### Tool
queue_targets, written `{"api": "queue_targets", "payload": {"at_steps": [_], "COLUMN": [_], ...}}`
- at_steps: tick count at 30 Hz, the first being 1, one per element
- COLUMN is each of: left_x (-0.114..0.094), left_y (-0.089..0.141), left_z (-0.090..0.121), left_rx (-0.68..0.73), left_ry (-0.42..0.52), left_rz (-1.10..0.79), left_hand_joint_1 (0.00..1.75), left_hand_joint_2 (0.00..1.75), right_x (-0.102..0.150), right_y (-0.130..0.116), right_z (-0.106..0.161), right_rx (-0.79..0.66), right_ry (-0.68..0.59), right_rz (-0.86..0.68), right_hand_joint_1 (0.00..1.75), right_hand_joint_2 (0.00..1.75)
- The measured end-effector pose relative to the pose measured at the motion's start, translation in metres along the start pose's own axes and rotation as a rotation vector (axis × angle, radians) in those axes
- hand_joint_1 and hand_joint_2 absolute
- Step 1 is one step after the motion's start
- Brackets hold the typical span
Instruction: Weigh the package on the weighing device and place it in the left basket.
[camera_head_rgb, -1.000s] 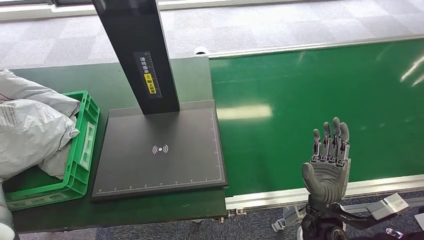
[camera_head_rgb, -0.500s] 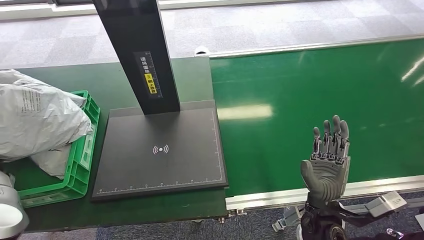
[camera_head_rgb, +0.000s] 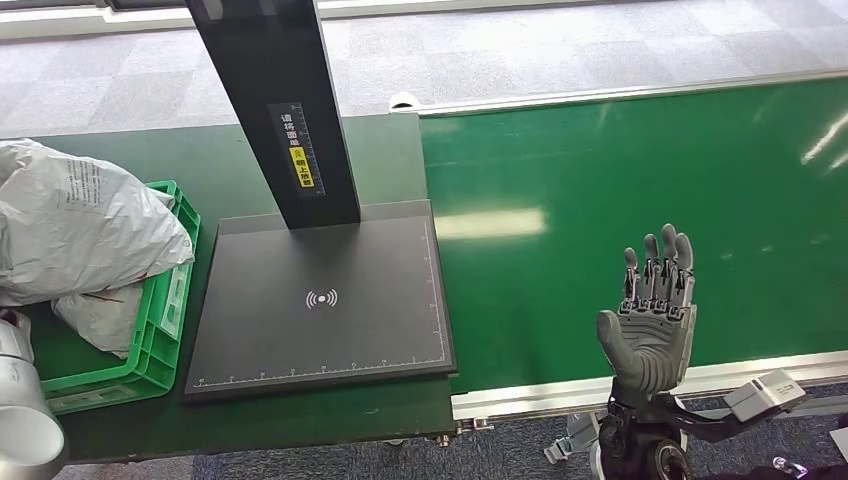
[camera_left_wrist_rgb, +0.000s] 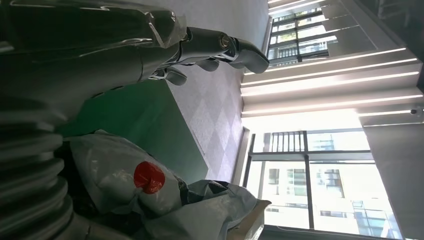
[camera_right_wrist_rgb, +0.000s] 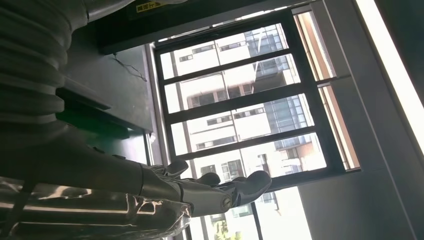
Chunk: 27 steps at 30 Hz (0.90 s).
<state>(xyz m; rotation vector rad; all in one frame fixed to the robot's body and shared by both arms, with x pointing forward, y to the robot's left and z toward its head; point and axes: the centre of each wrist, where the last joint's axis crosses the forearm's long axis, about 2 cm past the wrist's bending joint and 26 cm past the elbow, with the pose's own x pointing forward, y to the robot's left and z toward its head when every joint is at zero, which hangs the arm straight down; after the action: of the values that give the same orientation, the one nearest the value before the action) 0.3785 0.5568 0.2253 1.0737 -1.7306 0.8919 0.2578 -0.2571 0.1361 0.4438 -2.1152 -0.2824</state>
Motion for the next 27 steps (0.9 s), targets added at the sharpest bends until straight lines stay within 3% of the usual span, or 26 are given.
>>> {"api": "queue_targets", "payload": {"at_steps": [14, 22, 27], "left_x": [0.004, 0.004, 0.001], "left_y": [0.003, 0.012, 0.020], "left_z": [0.000, -0.010, -0.016], "left_rx": [0.048, 0.080, 0.118], "left_ry": [-0.088, -0.006, -0.017], "left_rz": [-0.008, 0.168, 0.231], "left_hand_joint_1": [0.00, 0.00, 0.00], "left_hand_joint_2": [1.75, 1.75, 1.75], "right_x": [-0.002, -0.002, -0.002], "right_y": [0.001, 0.001, 0.001], "right_z": [0.000, 0.001, 0.004], "right_rx": [-0.007, -0.009, -0.016], "right_ry": [0.006, 0.008, 0.013], "right_rz": [0.011, 0.012, 0.018], "right_hand_joint_1": [0.00, 0.00, 0.00], "right_hand_joint_2": [1.75, 1.75, 1.75]}}
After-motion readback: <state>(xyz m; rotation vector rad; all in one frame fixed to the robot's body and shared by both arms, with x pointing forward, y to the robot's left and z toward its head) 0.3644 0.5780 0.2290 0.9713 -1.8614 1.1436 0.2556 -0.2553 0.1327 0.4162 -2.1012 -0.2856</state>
